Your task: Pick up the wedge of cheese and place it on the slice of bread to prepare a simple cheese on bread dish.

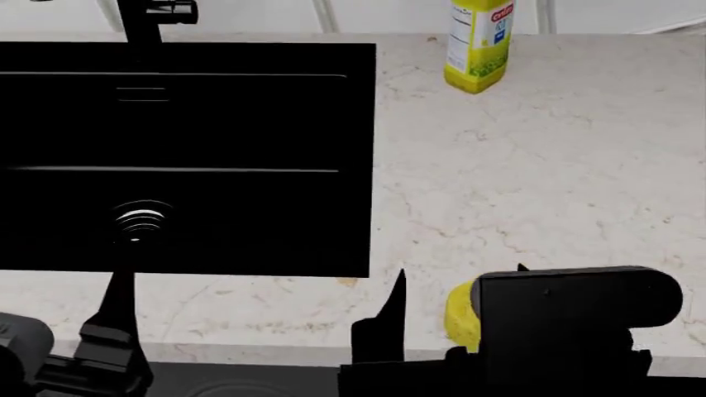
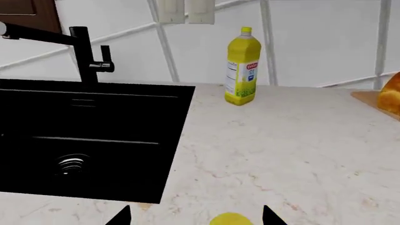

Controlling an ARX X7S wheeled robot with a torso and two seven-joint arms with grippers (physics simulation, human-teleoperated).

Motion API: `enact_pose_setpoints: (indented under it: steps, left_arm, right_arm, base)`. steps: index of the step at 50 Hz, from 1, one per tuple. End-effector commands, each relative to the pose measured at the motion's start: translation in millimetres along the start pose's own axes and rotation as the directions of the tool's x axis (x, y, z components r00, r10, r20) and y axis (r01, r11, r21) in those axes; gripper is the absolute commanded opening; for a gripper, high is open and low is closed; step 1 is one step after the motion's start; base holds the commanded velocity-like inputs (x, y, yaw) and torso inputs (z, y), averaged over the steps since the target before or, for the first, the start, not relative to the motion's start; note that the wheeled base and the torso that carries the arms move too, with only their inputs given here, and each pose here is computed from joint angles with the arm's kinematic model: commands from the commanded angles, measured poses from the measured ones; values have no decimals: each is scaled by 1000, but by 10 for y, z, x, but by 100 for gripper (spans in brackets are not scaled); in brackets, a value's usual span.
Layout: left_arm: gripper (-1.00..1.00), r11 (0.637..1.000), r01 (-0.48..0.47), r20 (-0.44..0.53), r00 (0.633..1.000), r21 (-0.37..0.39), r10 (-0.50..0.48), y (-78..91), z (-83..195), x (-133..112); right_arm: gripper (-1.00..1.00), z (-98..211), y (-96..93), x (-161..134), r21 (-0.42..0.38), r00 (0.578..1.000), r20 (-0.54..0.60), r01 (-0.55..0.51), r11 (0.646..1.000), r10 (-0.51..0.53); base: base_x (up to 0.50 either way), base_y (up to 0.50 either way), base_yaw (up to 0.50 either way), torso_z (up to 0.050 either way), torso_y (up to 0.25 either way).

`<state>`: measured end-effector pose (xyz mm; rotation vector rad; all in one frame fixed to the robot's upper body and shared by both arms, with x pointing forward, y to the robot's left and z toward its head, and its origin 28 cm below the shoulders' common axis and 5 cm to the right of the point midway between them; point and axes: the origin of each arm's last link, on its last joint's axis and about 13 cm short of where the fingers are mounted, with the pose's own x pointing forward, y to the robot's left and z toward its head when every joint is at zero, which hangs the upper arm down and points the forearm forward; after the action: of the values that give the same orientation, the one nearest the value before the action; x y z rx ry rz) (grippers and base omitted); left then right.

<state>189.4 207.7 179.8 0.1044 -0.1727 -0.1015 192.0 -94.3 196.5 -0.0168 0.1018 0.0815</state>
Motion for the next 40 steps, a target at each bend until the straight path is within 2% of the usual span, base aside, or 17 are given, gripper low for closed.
enact_pose_setpoints:
  steps: [1,14,22,40]
  left_arm:
    - [100,1000,-7,7,1000,-3,7,1,1,-7]
    - [100,1000,-23,14,1000,-6,23,10,14,-10]
    - [100,1000,-24,19,1000,-8,24,16,13,-15]
    - [100,999,-35,19,999,-9,35,21,16,-11]
  right_arm:
    - [100,12,-42,81,81,992,-118,-28,996,37]
    - [100,18,-117,226,54,983,-183,24,998,-13]
    - [100,100,-132,209,20,979,-197,57,998,-52]
    - [100,70,-233,420,31,964,-259,68,997,-57]
  base:
    - [0,0,0,0,0]
    - [0,0,0,0,0]
    - [0,0,0,0,0]
    - [0,0,0,0,0]
